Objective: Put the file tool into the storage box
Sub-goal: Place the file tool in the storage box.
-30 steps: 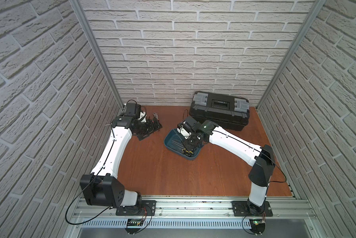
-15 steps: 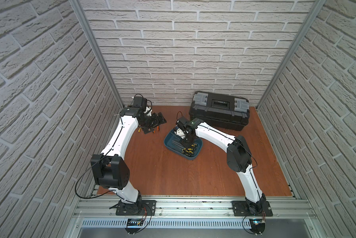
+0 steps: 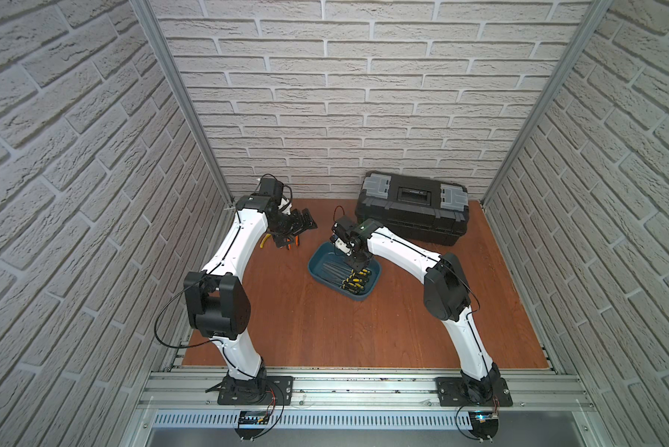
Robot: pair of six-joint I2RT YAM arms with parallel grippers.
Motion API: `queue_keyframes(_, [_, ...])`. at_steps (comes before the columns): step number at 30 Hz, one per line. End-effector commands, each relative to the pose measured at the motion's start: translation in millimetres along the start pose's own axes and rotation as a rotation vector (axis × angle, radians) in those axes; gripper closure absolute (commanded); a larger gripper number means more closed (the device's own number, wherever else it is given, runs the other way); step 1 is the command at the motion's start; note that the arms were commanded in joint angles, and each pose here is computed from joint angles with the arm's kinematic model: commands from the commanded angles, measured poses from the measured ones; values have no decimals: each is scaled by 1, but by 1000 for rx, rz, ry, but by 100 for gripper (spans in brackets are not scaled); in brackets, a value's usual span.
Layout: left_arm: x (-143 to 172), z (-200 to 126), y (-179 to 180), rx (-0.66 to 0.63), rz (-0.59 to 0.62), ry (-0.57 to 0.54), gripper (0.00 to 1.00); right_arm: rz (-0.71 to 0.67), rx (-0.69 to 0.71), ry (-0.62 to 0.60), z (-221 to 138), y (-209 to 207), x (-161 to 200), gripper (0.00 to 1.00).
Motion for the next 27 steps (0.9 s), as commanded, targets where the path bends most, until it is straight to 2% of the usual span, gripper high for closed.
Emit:
queue_keyframes(1, [-5, -1, -5, 9, 17, -7, 2, -29, 39, -10, 0, -6, -2, 87])
queue_keyframes(11, [-3, 4, -12, 6, 41, 5, 2, -40, 51, -2, 9, -6, 5, 86])
queue_keyframes(13, [-2, 5, -14, 4, 46, 8, 2, -35, 56, -6, 10, -7, 6, 83])
queue_keyframes(20, [2, 8, -17, -16, 75, 13, 2, 26, 71, -50, -1, -11, 2, 41])
queue_keyframes(22, [2, 6, -17, -27, 83, 7, 2, 58, 61, -79, -10, -13, -1, 35])
queue_keyframes(27, [0, -5, -16, -67, 133, -34, 2, 202, 25, -185, -47, -22, -7, 28])
Point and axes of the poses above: each gripper's point midway between its finger pads, its own z axis out along the fingers, its own y axis along the line the jaws close on, x = y × z, the point moved 6 cm from there along -z, back along the fingers, and after that the axes turned 14 degrees about z, right-handed, at the moved point
